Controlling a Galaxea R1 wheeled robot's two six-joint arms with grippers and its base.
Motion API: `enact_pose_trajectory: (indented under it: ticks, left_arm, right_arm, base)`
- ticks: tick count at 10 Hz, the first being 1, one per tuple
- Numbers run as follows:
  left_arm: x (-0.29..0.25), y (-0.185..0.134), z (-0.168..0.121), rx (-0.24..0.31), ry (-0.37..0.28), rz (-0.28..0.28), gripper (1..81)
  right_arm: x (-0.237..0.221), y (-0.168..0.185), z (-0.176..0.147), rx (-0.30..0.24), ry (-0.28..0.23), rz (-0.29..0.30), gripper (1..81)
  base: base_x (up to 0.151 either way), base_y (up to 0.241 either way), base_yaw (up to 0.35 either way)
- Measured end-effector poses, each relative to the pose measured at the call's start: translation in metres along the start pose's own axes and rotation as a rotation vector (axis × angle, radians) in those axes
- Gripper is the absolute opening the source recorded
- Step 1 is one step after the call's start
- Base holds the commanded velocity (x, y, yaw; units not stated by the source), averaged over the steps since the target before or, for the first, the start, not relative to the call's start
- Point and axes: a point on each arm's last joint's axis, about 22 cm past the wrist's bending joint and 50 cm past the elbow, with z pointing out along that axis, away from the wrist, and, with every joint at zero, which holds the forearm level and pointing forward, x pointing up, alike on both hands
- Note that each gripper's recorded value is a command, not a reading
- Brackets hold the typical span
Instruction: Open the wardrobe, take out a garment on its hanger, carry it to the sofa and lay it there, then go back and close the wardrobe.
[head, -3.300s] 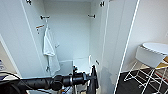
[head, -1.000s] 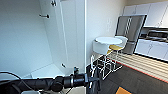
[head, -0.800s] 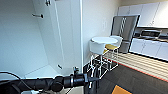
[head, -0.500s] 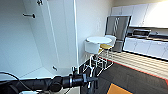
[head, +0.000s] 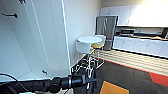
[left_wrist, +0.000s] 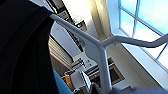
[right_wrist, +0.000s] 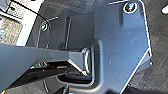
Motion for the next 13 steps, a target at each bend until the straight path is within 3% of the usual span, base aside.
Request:
enact_pose_trajectory:
  ticks: [13]
  left_arm:
    - [-0.0029,-0.004,-0.0022,0.007,0.0,0.008,1.0]
  right_arm:
    - [-0.0041,-0.0045,0.001,0.006,-0.005,0.002,81.1]
  base:
    - [0.0,0.0,-0.281]
